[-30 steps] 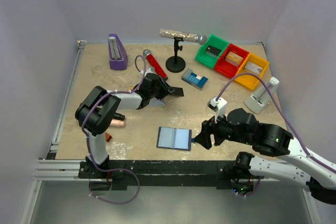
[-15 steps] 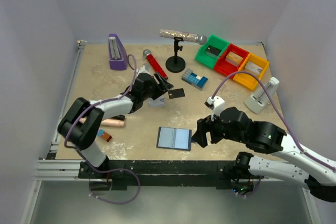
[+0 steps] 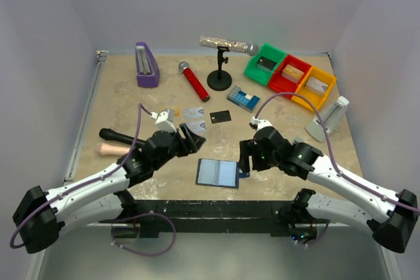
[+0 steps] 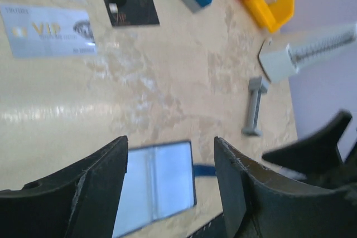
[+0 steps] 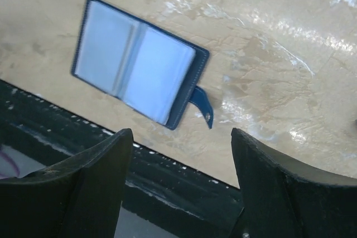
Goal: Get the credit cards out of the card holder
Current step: Remove the credit card from the card holder.
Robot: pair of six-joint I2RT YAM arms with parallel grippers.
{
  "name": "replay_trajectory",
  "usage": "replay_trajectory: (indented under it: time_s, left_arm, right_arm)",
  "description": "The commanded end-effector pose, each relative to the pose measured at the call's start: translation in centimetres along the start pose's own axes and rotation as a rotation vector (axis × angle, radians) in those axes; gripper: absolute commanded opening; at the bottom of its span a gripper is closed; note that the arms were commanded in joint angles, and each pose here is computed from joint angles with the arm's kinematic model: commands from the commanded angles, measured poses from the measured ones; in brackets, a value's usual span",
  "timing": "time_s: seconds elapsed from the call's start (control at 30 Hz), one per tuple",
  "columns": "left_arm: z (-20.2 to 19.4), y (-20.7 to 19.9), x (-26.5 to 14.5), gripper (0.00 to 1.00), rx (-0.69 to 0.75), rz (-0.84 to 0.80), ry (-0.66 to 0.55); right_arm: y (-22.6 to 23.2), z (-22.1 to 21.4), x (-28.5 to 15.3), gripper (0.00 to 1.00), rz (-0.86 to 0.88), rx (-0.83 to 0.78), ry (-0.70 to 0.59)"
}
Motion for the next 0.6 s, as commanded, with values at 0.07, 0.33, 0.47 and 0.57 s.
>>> replay_trajectory:
  time_s: [0.07,0.33,0.47,0.57]
  left_arm:
    - [-7.8,3.4,-2.7,0.56,0.027,0.034,0.132]
    - [-10.0,5.1,-3.7,0.52,-0.025,-0.051,0.106]
    - [-10.2,4.8,-3.8,0.52,-0.047,-0.067,0.120]
    - [-10.3,3.8,-3.6,0.51,-0.061,-0.109,0.128]
  right_arm:
    - [-1.1,-0.4,4.5,0.65,-0.060,0.057,0.031]
    - [-1.6,-2.0,7.0,0.60,-0.119,0.107,0.135]
    - [-2.1,-2.4,7.5,0.59,-0.162,0.107,0.166]
    - [-2.8,-3.1,8.0,0.57,-0.187,0.127,0.170]
Point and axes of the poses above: each gripper's point midway between its finger pads, its own x axis out along the fingers, its own y axis along the line the jaws close on, z = x × y, the point moved 3 cm from there along -x, back along the fingers, and after that the axes turned 11 degrees about x, right-handed, at the moved point
